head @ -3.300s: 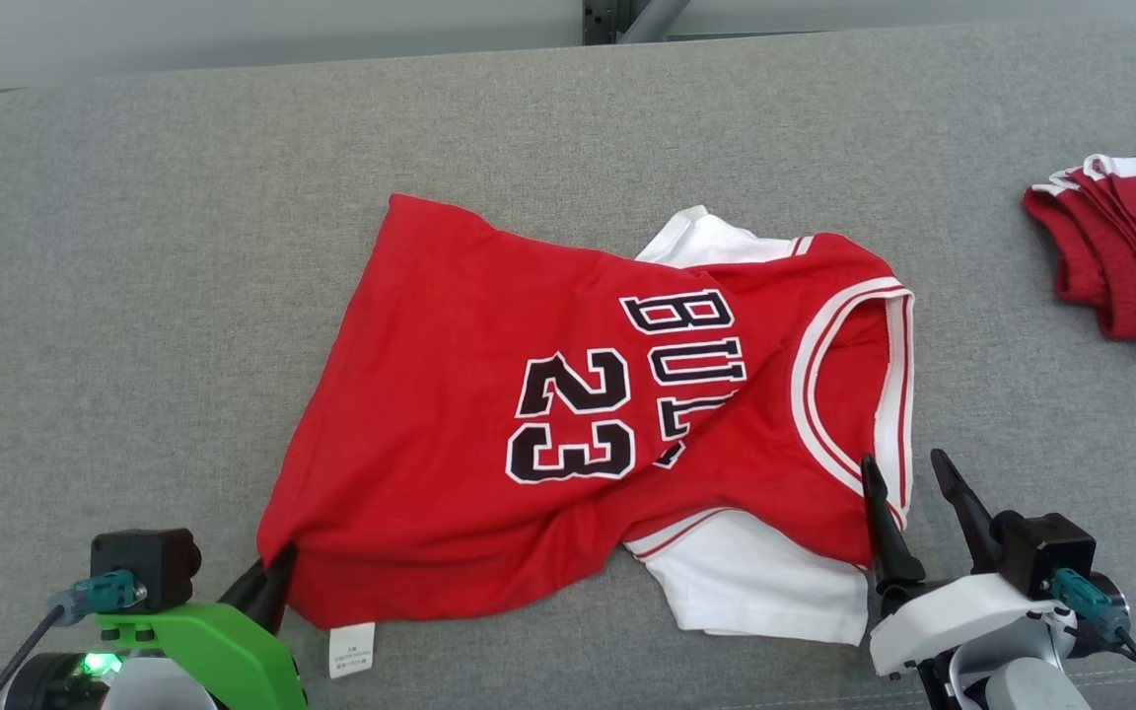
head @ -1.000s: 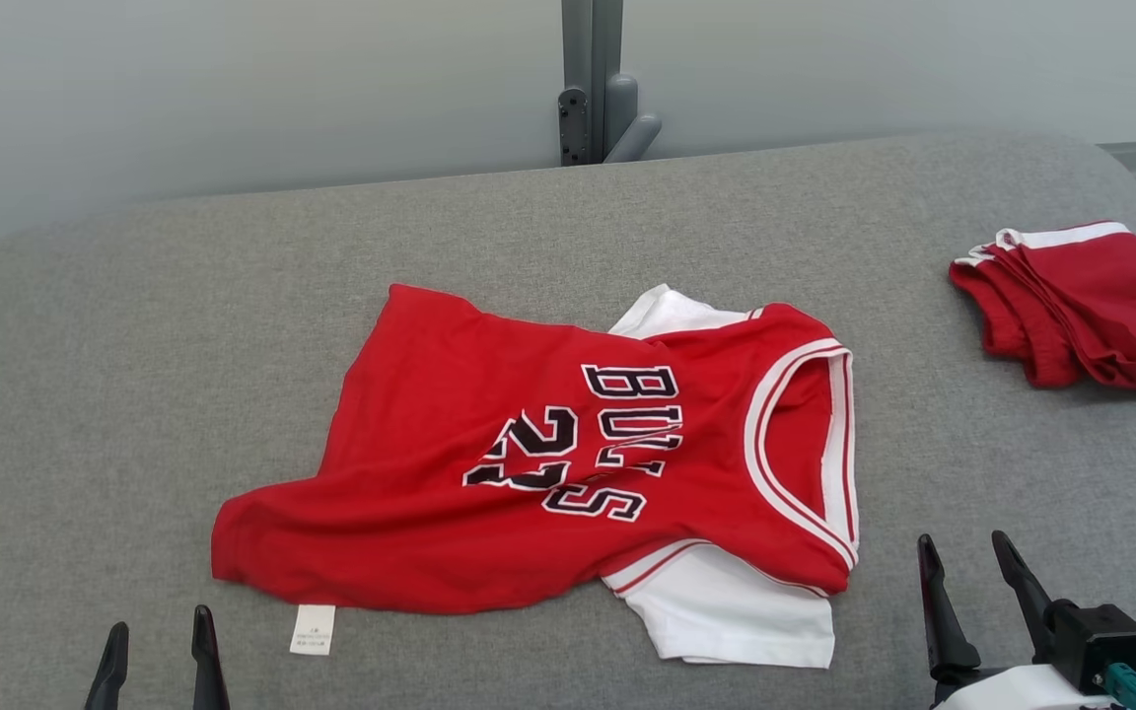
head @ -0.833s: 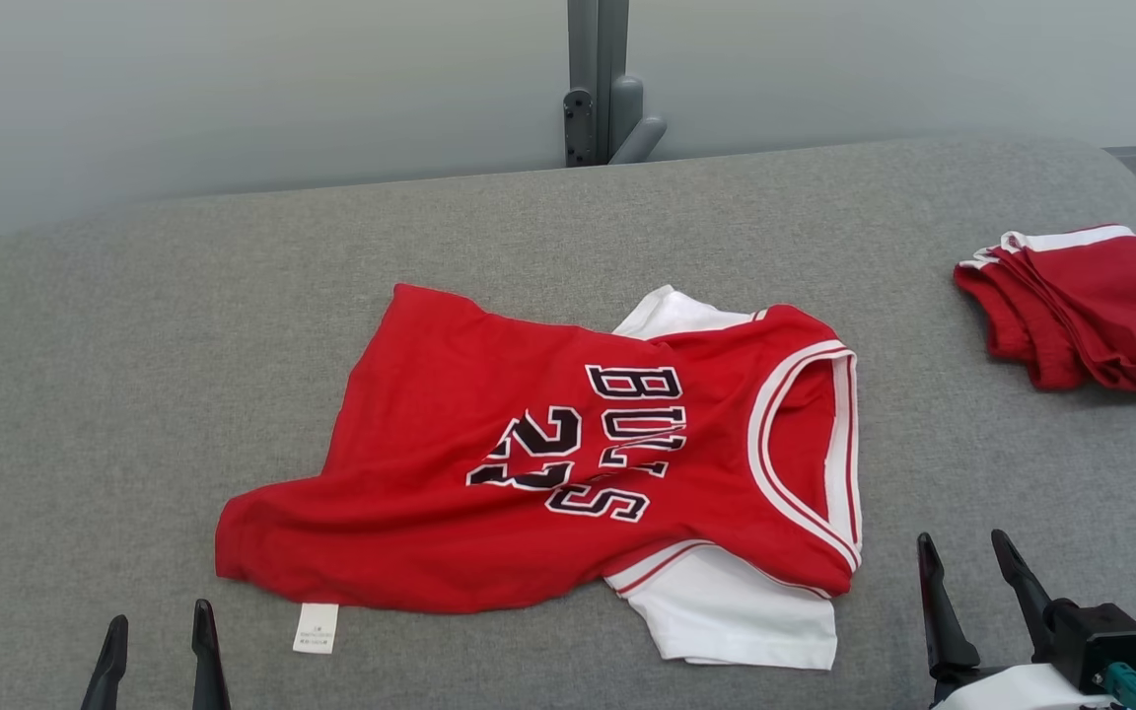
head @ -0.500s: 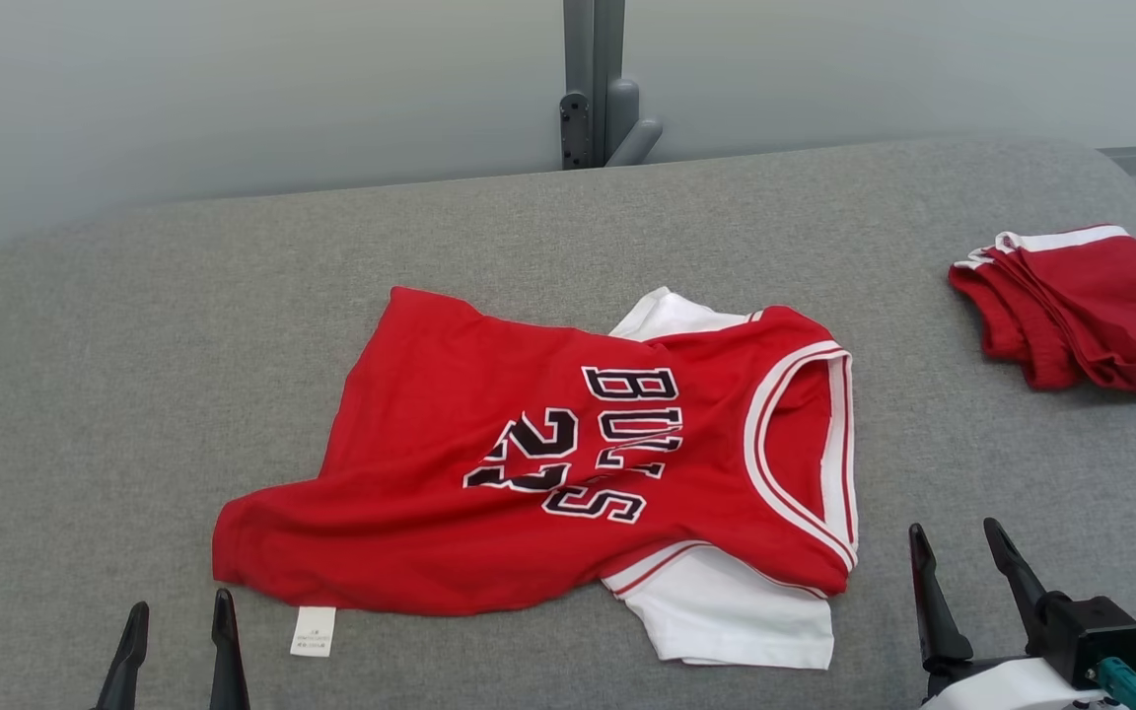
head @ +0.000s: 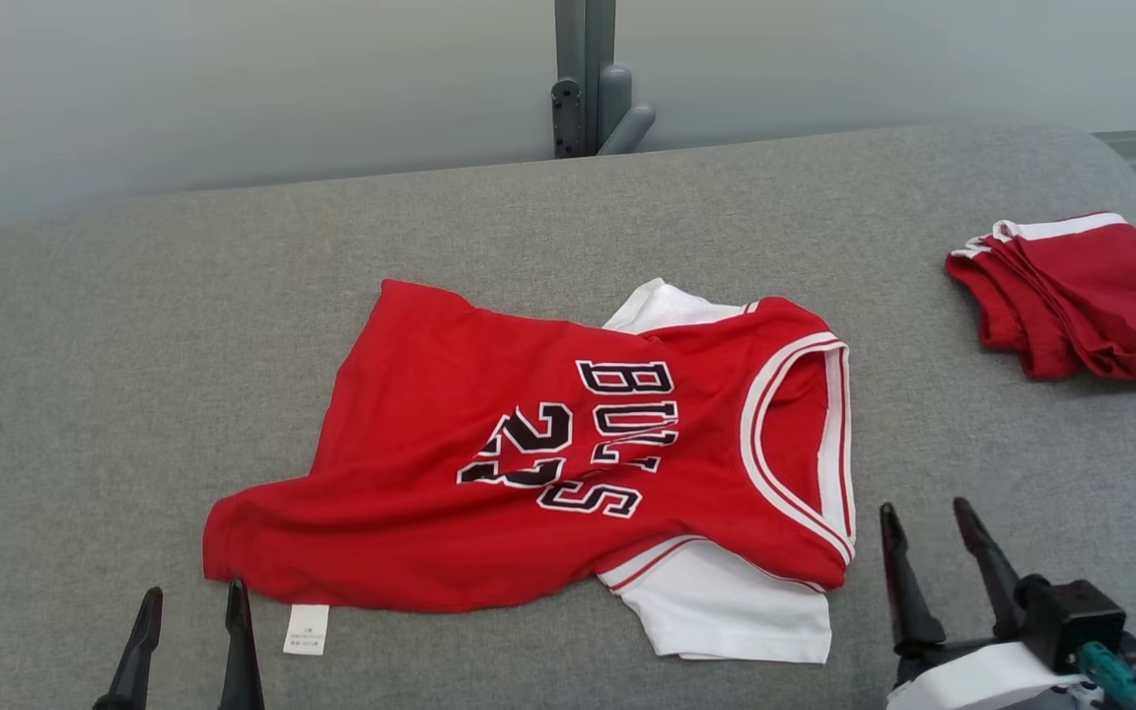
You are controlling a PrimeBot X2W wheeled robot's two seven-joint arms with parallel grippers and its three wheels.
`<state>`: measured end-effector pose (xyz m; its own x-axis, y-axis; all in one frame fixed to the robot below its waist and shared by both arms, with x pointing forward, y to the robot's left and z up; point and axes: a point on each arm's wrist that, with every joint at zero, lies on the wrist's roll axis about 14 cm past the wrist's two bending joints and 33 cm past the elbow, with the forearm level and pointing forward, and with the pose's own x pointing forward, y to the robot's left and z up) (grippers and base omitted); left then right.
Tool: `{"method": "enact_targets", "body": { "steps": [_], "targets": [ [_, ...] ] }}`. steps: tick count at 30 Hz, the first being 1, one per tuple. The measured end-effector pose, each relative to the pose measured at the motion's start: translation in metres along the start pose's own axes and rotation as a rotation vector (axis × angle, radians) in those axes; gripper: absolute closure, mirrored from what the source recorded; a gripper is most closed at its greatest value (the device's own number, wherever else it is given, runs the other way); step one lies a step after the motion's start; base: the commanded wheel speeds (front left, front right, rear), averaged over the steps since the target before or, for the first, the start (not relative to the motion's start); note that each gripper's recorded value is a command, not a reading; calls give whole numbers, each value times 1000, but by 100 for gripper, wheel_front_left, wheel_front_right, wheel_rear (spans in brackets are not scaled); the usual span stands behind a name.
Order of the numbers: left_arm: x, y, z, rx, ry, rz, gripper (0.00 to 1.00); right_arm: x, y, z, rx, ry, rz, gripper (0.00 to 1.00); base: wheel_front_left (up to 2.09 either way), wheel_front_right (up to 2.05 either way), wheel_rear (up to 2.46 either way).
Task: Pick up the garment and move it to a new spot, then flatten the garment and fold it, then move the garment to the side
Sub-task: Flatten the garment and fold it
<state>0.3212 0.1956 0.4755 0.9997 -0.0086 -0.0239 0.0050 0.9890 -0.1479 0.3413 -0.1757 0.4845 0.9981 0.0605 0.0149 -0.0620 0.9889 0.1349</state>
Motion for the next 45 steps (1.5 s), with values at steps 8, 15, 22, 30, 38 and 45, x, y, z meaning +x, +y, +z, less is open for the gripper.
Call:
{"method": "enact_targets", "body": {
  "steps": [8, 15, 22, 30, 38, 45],
  "targets": [
    [8, 4, -31, -10, 104, -15, 0, -13, 43, -63, 25, 320, 121, 0, 0, 0, 0],
    [24, 12, -63, 4, 247, -54, 0, -28, 44, -90, 20, 513, 123, 0, 0, 0, 0],
    [41, 19, -84, -10, 351, -72, 0, -24, 40, -109, 6, 588, 120, 0, 0, 0, 0],
    [43, 23, -101, -40, 418, -69, 0, -12, 45, -119, 18, 593, 137, 0, 0, 0, 0],
    [47, 12, -104, -51, 426, -116, 0, -12, 52, -125, 19, 616, 163, 0, 0, 0, 0],
    [49, -1, -113, -79, 476, -165, 100, -12, 66, -126, 62, 634, 195, 100, 0, 0, 0]
  ]
}}
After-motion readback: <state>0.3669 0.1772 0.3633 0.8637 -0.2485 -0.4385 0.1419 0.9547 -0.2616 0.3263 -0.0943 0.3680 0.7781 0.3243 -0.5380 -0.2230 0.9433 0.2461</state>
